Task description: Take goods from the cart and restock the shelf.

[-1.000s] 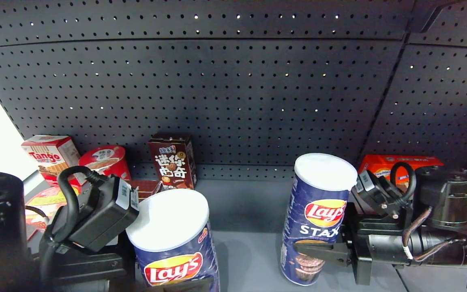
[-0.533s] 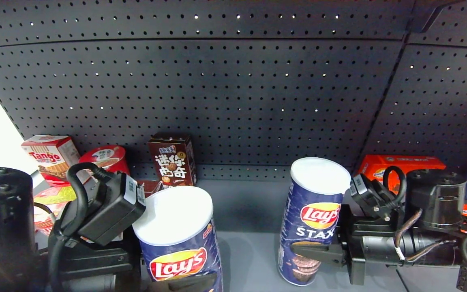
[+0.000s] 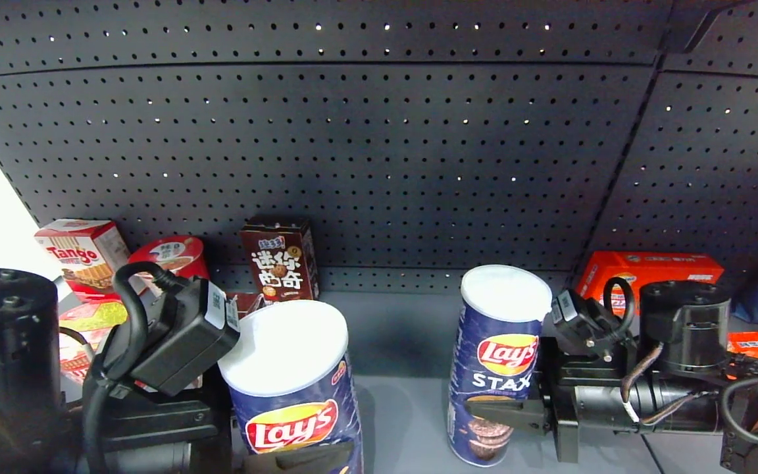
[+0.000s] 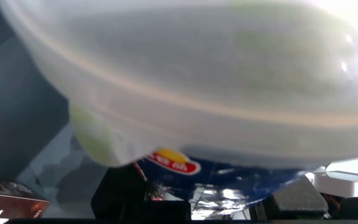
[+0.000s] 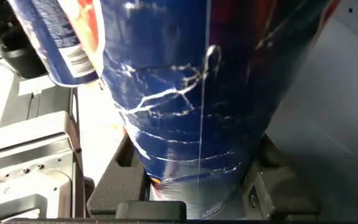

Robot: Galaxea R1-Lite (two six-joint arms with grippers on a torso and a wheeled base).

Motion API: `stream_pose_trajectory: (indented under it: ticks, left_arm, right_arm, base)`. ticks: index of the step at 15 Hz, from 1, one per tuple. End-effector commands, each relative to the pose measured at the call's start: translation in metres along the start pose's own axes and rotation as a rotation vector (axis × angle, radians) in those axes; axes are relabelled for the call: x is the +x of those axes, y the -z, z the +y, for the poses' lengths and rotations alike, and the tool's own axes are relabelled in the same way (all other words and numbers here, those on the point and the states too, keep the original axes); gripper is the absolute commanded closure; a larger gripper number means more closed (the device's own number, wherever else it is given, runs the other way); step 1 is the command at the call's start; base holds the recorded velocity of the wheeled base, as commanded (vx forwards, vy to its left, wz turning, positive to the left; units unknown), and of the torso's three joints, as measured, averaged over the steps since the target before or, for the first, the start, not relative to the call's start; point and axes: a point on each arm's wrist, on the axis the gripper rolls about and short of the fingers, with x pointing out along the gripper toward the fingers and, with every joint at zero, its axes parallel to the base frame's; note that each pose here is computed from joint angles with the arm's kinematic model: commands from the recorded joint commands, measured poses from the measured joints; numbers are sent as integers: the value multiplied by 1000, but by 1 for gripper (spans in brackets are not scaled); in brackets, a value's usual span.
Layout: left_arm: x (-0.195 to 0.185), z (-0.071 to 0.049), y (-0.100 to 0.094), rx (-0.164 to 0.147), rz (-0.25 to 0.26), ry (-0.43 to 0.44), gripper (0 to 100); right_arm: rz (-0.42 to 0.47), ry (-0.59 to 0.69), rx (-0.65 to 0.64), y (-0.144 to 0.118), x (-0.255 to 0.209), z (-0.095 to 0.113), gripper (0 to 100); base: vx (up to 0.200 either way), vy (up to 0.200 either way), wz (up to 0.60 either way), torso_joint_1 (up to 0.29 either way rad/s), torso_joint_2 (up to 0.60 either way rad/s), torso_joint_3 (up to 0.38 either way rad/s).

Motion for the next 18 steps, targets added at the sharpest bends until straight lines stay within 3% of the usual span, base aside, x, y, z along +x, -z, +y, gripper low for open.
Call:
stream_pose_trajectory:
  ticks: [1, 2, 7, 18]
  left_arm:
    - [0, 0, 0, 0, 0, 0, 100]
    - [0, 0, 0, -1, 1, 0, 100]
    - [0, 0, 2, -1, 4, 3, 100]
    - [0, -1, 3, -3, 9, 3, 100]
  right_arm:
    - [11, -2, 10, 5, 3, -2, 100]
    - [8, -3, 6, 5, 4, -2, 0]
    - [4, 11, 0, 3, 1, -1, 0]
    - [24, 22, 13, 9, -19, 20, 0]
  base:
    - [0, 0, 0, 0, 0, 0]
    - [0, 0, 0, 0, 0, 0]
    - [0, 0, 0, 0, 0, 0]
    - [0, 0, 0, 0, 0, 0]
